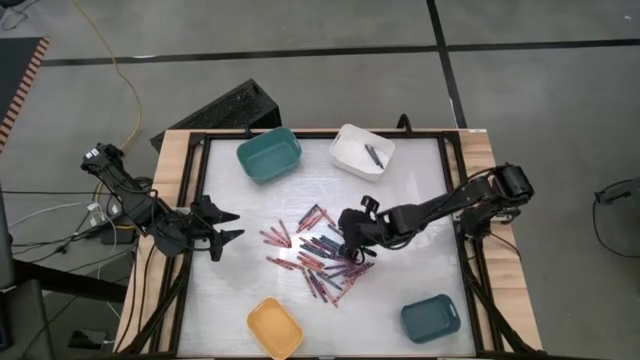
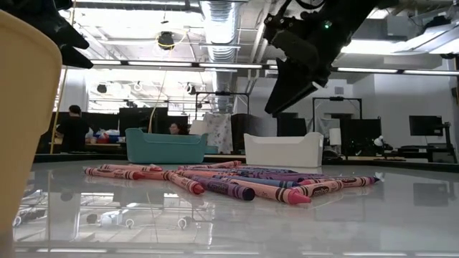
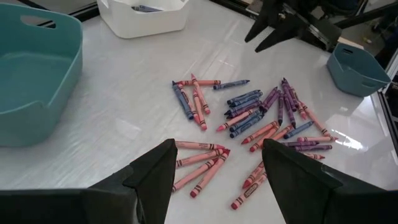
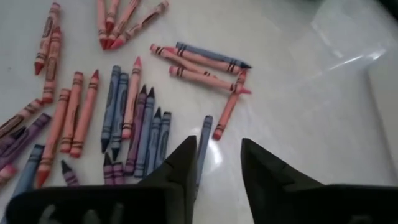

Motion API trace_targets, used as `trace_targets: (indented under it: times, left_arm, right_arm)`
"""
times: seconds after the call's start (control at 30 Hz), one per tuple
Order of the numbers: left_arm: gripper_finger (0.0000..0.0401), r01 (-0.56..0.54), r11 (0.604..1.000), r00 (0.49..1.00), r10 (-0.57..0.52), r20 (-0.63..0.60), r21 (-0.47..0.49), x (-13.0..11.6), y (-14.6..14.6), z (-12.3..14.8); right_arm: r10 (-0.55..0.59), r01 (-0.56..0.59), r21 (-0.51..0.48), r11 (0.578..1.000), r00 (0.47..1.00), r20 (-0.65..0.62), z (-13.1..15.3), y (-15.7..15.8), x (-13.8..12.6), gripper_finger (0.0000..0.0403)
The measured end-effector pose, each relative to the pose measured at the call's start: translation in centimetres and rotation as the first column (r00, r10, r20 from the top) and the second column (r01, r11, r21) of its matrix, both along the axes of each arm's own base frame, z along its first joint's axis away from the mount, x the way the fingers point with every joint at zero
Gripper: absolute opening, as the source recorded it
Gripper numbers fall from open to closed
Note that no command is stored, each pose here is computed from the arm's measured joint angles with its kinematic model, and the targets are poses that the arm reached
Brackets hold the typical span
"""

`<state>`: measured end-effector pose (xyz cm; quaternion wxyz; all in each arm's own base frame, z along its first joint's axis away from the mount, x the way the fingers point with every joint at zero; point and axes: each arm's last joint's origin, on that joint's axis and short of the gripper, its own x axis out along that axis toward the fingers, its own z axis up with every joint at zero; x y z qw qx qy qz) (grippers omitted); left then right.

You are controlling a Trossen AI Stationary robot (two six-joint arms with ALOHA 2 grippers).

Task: Sort crayons
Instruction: Put the blue crayon into the white bin

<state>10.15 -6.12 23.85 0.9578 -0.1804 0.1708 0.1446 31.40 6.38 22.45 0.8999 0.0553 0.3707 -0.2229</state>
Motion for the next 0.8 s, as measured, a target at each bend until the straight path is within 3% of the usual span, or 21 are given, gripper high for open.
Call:
trace_targets:
  times: [0.3, 0.57, 0.8]
  left_arm:
    - [0.0228, 0.000, 1.000, 1.000, 0.000, -0.003, 0.004, 0.0, 0.0, 0.0]
    - [0.0228, -0.004, 1.000, 1.000, 0.004, -0.014, 0.010, 0.2, -0.2, -0.2]
    - [0.0228, -0.008, 1.000, 1.000, 0.008, -0.013, 0.013, 0.2, -0.1, -0.2]
  right_arm:
    - [0.008, -0.009, -0.035, 0.999, 0.999, -0.042, -3.0, 1.0, 1.3, 0.0165]
    - [-0.004, -0.003, -0.054, 0.999, 0.991, -0.131, -6.7, 1.0, 2.5, 0.0167]
    - [-0.028, 0.017, -0.062, 0.998, 0.982, -0.187, -8.2, 0.1, 2.8, 0.0163]
